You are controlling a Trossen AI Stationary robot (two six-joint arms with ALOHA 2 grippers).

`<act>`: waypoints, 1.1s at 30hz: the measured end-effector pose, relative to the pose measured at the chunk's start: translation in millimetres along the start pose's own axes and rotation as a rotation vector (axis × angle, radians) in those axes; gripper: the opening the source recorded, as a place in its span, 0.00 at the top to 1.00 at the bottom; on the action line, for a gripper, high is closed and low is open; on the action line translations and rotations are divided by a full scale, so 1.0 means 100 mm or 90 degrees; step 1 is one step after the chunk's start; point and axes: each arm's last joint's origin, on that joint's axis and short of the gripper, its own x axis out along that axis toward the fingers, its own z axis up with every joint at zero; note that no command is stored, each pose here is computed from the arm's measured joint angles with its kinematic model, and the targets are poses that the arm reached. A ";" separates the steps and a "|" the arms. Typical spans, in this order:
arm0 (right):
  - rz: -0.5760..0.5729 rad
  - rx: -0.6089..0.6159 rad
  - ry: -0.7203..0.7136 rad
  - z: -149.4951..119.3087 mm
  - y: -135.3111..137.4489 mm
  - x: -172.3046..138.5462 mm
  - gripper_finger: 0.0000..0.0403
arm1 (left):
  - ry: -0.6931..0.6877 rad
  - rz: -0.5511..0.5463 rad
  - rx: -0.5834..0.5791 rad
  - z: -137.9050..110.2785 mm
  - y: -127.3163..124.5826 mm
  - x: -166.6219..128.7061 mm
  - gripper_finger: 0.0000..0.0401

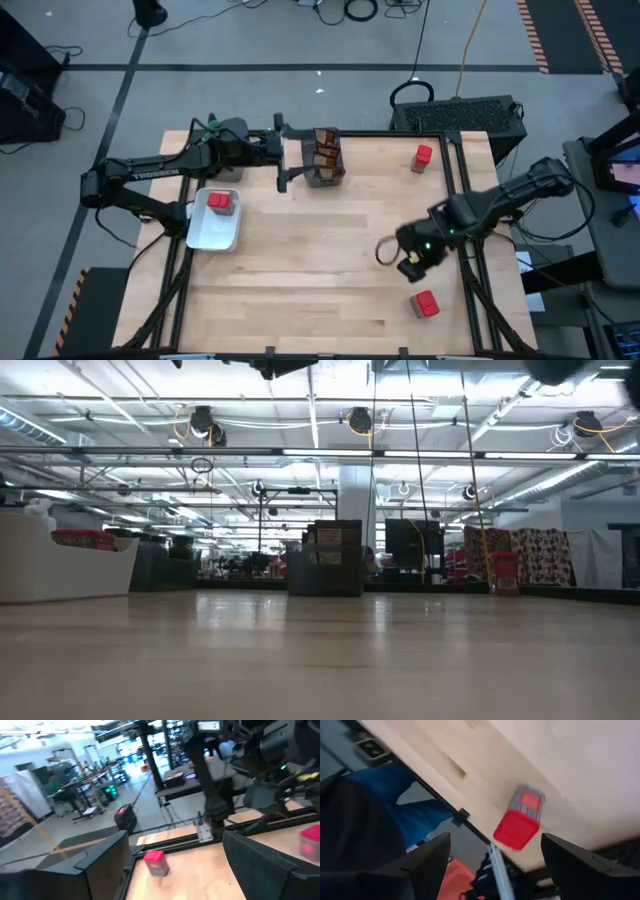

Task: Sort spices by type
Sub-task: Put the bottom red seasoning can into the white bin

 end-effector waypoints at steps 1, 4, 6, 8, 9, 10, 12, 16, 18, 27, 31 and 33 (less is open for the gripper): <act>-0.005 0.026 0.007 -0.04 0.00 0.05 0.27 | -0.004 -0.010 0.000 0.00 0.00 0.00 0.18; -0.021 0.093 0.021 -0.16 -0.01 0.17 0.27 | -0.013 -0.036 0.003 0.01 -0.02 0.00 0.18; -0.032 0.128 0.026 -0.21 -0.04 0.25 0.27 | -0.017 -0.045 0.004 0.01 -0.02 0.00 0.18; -0.035 0.156 0.030 -0.23 -0.05 0.32 0.27 | -0.018 -0.050 0.004 0.01 -0.02 0.00 0.18; -0.038 0.166 0.030 -0.25 -0.06 0.35 0.27 | -0.019 -0.052 0.004 0.01 -0.03 0.00 0.18; -0.040 0.175 0.028 -0.25 -0.08 0.38 0.27 | -0.020 -0.054 0.004 0.01 -0.03 0.00 0.18; -0.041 0.190 0.016 -0.27 -0.09 0.45 0.27 | -0.020 -0.054 0.004 0.01 -0.03 0.00 0.18; -0.051 0.219 0.010 -0.29 -0.15 0.60 0.27 | -0.019 -0.055 0.004 0.00 -0.03 0.01 0.18; -0.053 0.226 0.012 -0.30 -0.18 0.68 0.27 | -0.019 -0.055 0.004 0.00 -0.03 0.01 0.18; -0.111 0.230 0.009 -0.27 -0.22 0.97 0.27 | 0.004 -0.048 -0.006 -0.11 -0.02 0.10 0.18; -0.123 0.220 0.008 -0.23 -0.19 1.10 0.27 | 0.002 -0.047 -0.006 -0.13 -0.02 0.14 0.18; -0.124 0.212 0.010 -0.20 -0.17 1.18 0.27 | 0.002 -0.046 -0.006 -0.13 -0.01 0.14 0.18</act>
